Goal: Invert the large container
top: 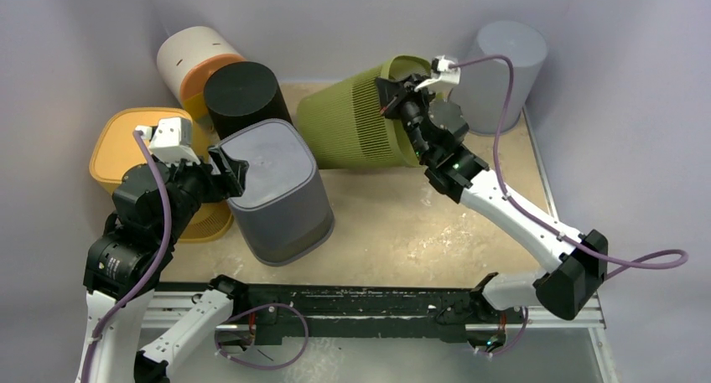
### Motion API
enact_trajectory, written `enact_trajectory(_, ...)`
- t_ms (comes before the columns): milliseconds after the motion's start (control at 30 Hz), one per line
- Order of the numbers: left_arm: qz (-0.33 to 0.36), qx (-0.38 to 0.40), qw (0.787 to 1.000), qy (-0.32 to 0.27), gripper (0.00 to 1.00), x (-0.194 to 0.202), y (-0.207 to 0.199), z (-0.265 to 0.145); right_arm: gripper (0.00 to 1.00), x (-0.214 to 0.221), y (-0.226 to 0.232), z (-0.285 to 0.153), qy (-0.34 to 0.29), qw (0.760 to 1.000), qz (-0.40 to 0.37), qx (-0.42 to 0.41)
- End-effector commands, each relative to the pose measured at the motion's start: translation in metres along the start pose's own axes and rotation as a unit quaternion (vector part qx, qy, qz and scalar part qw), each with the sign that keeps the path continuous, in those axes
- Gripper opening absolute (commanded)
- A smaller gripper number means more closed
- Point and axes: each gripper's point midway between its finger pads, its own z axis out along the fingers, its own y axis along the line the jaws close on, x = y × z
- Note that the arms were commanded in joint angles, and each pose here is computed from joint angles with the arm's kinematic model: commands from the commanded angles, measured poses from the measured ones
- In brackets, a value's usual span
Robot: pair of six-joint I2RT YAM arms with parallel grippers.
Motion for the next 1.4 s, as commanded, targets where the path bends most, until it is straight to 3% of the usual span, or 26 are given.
enact_trajectory(0, -0.002, -0.003, 1.000, -0.015, 0.75, -0.007, 0.001, 0.001, 0.00, -0.042, 0.010, -0.011, -0.108, 0.988, 0.106, -0.042)
enact_trajectory(433, -0.003, 0.001, 1.000, -0.004, 0.75, 0.002, -0.001, 0.007, 0.00, 0.064, -0.128, -0.066, -0.040, 0.982, 0.148, 0.107)
enact_trajectory(867, -0.010, 0.007, 1.000, 0.010, 0.75, 0.014, -0.004, 0.022, 0.00, 0.145, -0.179, -0.106, 0.048, 0.976, 0.150, 0.152)
enact_trajectory(967, -0.010, 0.007, 1.000, 0.012, 0.75, 0.014, -0.005, 0.025, 0.00, 0.129, -0.177, -0.103, 0.017, 0.976, 0.169, 0.133)
enact_trajectory(1200, -0.004, 0.004, 1.000, 0.017, 0.75, 0.013, -0.007, 0.033, 0.00, 0.024, -0.143, -0.073, -0.135, 0.971, 0.189, 0.062)
enact_trajectory(1367, 0.007, -0.002, 1.000, 0.020, 0.75, 0.009, -0.007, 0.040, 0.00, -0.015, -0.129, -0.045, -0.202, 0.958, 0.203, 0.000)
